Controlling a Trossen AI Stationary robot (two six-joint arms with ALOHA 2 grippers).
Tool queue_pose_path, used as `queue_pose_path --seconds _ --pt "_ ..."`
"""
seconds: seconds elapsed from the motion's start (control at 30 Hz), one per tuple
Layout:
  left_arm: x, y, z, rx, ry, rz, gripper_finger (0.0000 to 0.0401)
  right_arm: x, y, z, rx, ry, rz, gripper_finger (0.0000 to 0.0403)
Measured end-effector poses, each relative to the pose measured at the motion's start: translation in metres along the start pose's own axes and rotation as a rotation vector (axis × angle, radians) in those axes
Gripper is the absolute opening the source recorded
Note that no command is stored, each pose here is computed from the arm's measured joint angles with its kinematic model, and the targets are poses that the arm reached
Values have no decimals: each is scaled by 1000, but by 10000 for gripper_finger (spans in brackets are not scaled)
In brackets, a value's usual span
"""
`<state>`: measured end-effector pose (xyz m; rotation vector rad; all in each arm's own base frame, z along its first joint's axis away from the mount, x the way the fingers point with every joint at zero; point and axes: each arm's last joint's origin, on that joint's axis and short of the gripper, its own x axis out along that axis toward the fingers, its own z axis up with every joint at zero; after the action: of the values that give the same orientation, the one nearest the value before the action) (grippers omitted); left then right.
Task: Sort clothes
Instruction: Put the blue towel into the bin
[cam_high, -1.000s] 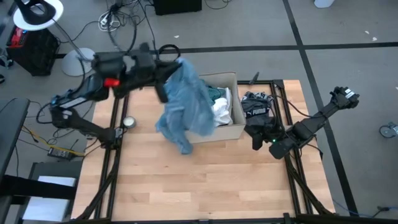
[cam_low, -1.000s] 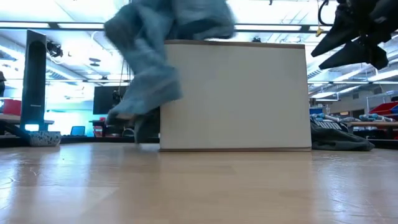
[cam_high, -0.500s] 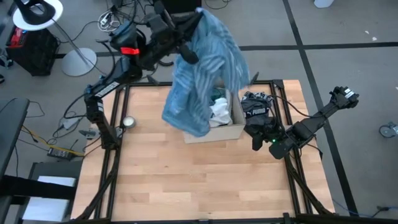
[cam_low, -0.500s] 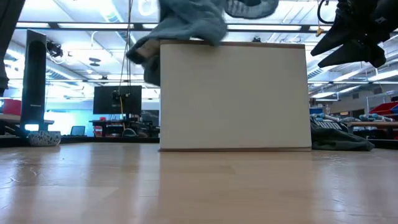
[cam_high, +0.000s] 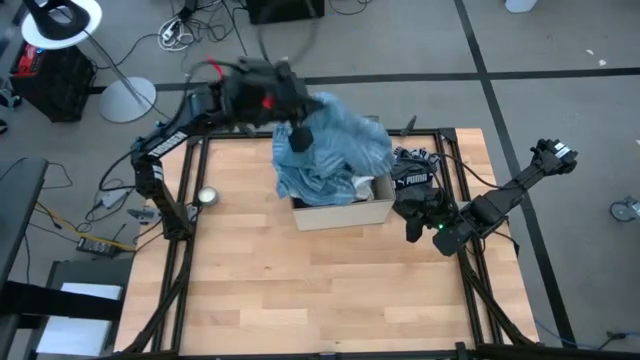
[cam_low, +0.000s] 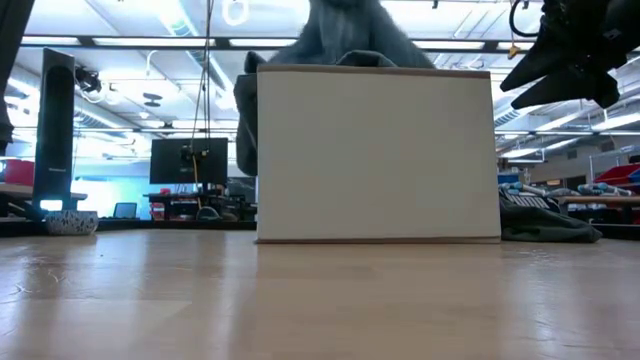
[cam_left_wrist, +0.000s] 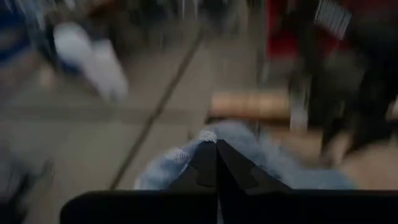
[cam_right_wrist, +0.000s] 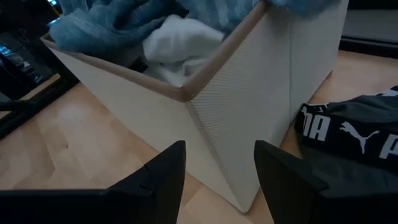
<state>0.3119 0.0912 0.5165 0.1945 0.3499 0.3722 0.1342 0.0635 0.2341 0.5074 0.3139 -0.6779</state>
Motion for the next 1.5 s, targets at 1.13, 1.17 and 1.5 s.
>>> queue_pose_path --seconds 1.13,1.17,1.5 --pt "127 -54 -240 -353 500 -125 124 0 1 1 12 -23 -2 191" --pt "126 -53 -235 -350 492 -135 124 0 1 1 12 -23 -2 191" --pt "90 -45 -170 -237 461 -209 125 0 1 1 12 -23 -2 191"
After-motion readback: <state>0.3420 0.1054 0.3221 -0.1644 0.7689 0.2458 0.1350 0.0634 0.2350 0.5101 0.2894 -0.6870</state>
